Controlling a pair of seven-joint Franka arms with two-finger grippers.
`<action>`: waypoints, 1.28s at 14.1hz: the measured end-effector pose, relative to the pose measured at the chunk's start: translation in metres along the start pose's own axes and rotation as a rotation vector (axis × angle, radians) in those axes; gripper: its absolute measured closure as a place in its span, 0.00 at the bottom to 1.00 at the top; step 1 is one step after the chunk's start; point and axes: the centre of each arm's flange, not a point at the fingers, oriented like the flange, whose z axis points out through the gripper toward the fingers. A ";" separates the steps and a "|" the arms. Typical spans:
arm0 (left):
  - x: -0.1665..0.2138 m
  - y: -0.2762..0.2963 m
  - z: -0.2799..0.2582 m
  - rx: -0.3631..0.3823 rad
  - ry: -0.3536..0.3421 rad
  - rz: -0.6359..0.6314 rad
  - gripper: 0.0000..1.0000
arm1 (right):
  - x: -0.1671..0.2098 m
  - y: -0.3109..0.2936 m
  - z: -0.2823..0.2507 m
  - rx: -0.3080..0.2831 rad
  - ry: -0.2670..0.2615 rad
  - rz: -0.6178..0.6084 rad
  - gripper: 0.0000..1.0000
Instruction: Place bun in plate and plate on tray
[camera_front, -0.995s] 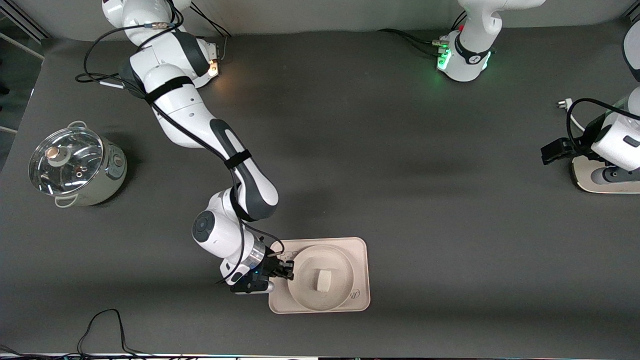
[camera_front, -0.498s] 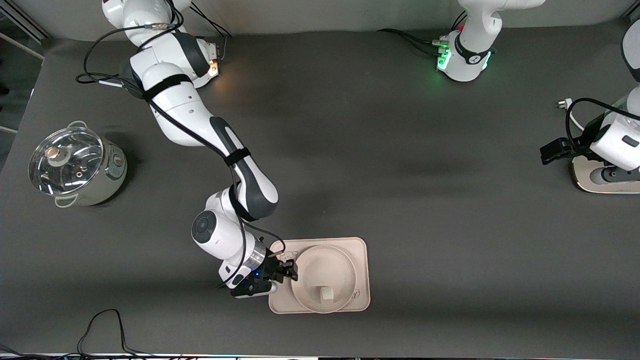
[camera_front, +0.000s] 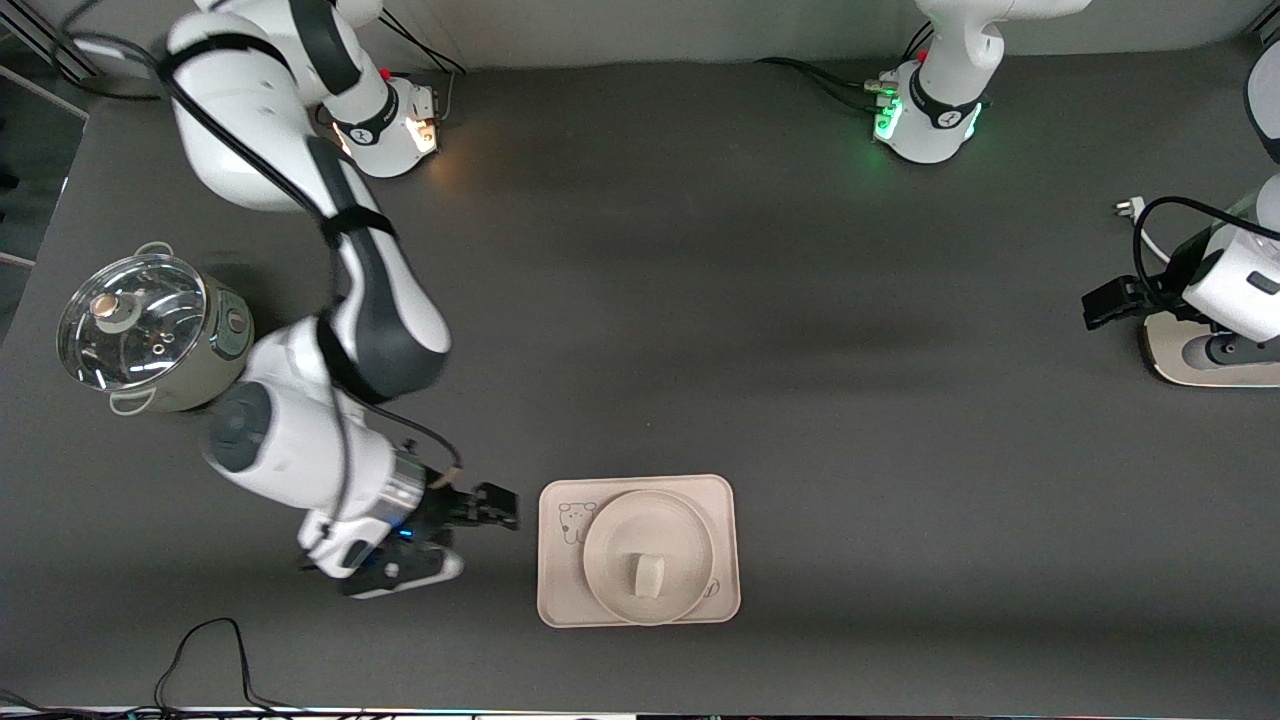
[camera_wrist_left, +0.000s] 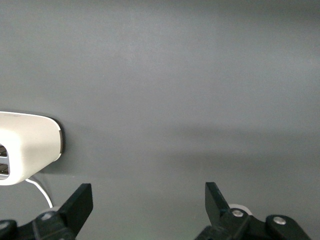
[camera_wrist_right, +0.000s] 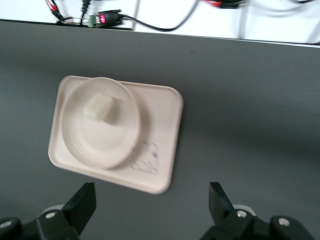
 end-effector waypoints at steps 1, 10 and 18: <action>0.000 0.000 0.000 -0.006 -0.001 -0.002 0.00 | -0.010 0.015 -0.022 -0.015 -0.007 0.006 0.00; 0.002 -0.002 -0.006 -0.013 0.013 -0.008 0.00 | -0.172 0.112 -0.220 -0.122 -0.108 0.149 0.00; 0.001 -0.005 -0.015 -0.014 0.011 -0.012 0.00 | -0.198 0.079 -0.241 -0.194 -0.131 0.171 0.00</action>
